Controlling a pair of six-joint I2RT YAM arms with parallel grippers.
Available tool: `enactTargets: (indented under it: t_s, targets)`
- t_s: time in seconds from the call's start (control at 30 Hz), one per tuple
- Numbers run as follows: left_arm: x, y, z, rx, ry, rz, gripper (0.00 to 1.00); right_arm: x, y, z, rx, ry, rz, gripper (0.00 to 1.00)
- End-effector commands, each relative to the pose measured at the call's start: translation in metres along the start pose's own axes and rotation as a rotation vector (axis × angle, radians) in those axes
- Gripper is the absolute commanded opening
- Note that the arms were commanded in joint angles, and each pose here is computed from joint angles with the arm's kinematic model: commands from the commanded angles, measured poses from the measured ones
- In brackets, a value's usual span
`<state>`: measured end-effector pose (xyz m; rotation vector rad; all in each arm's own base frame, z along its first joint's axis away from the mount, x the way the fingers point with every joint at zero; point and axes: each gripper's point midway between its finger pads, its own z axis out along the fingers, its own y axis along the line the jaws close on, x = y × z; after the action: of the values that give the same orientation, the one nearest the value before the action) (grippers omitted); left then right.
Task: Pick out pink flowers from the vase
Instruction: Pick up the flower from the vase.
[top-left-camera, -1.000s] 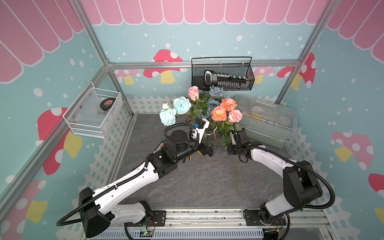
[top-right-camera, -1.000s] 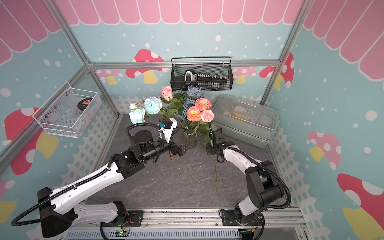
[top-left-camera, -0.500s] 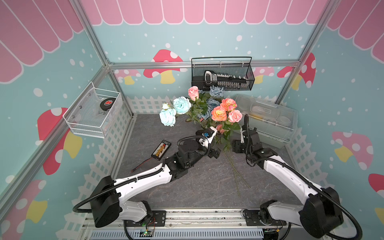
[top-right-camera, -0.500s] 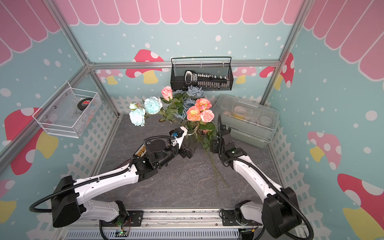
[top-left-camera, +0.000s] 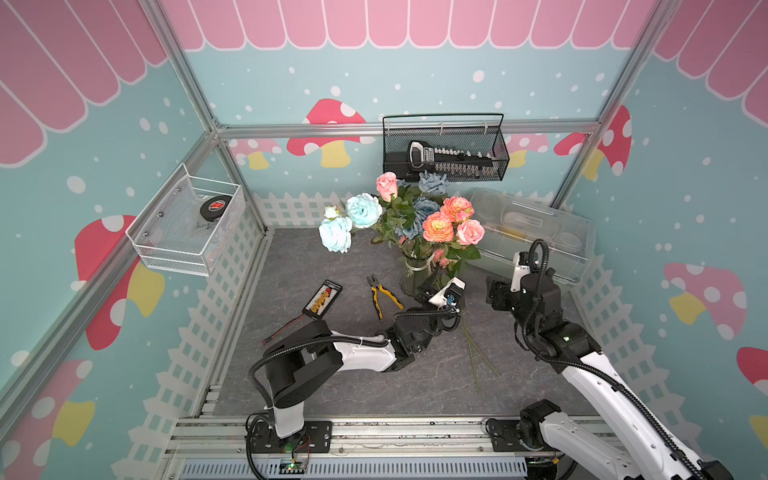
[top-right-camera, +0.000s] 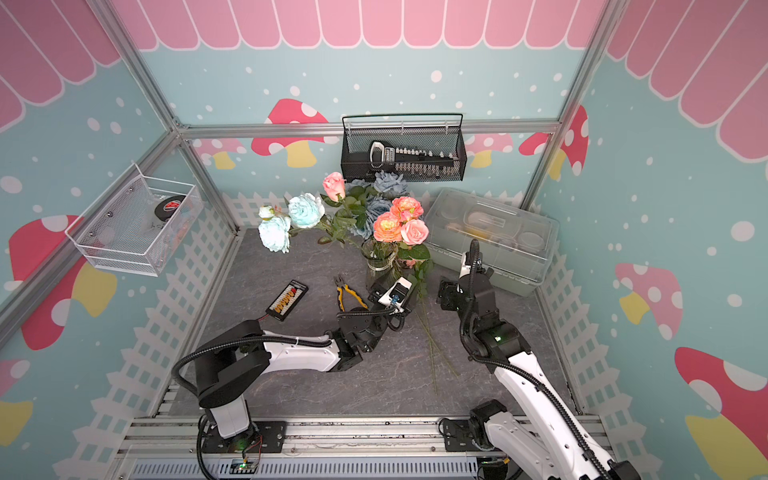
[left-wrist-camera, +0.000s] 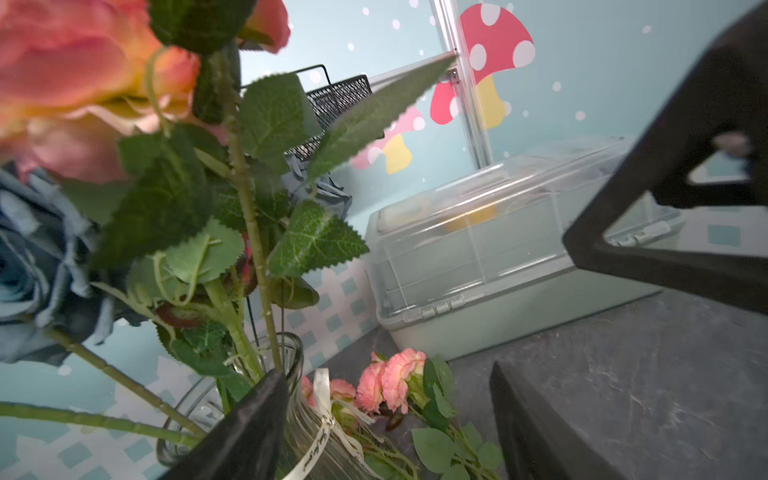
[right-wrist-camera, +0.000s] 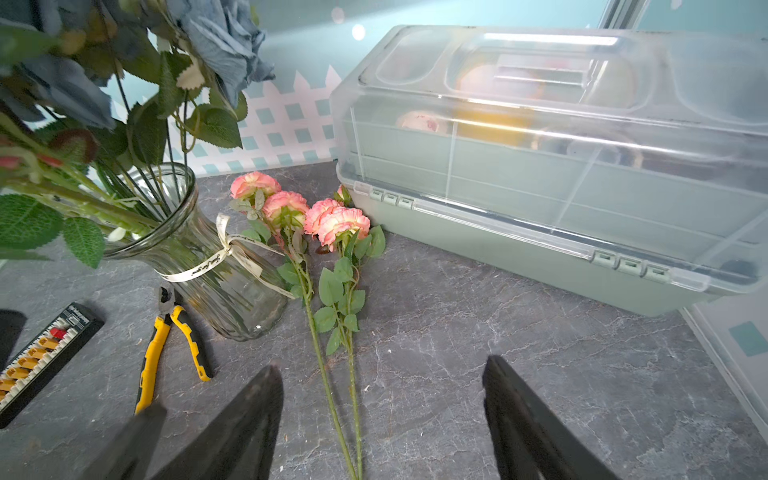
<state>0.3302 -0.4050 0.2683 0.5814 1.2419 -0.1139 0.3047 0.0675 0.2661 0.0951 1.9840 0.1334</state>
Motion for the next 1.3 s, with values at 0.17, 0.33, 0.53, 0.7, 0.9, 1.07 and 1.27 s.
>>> enactTargets:
  t_s: [0.17, 0.33, 0.53, 0.7, 0.9, 1.07, 1.27]
  targets:
    - [-0.032, 0.035, 0.008, -0.195, -0.118, -0.023, 0.36, 0.010, -0.009, -0.012, 0.013, 0.010, -0.001, 0.75]
    - [-0.025, 0.053, 0.009, -0.161, -0.121, -0.107, 0.37, 0.010, -0.009, -0.016, 0.003, 0.001, 0.003, 0.75]
    - [-0.022, 0.065, 0.014, -0.120, -0.113, -0.124, 0.50, 0.010, -0.010, -0.019, 0.001, -0.009, 0.003, 0.75]
    - [-0.021, 0.060, 0.022, -0.060, -0.105, -0.148, 0.51, 0.011, -0.011, -0.019, 0.003, -0.008, 0.000, 0.75]
    - [-0.018, 0.053, 0.025, -0.030, -0.091, -0.159, 0.46, 0.011, -0.012, -0.019, 0.009, -0.009, -0.004, 0.75]
    - [-0.014, 0.054, 0.033, -0.046, -0.089, -0.152, 0.47, 0.010, -0.011, -0.019, 0.005, -0.009, -0.006, 0.75]
    - [-0.006, 0.058, 0.047, -0.047, -0.076, -0.169, 0.44, 0.008, -0.012, -0.022, 0.008, -0.014, -0.010, 0.75]
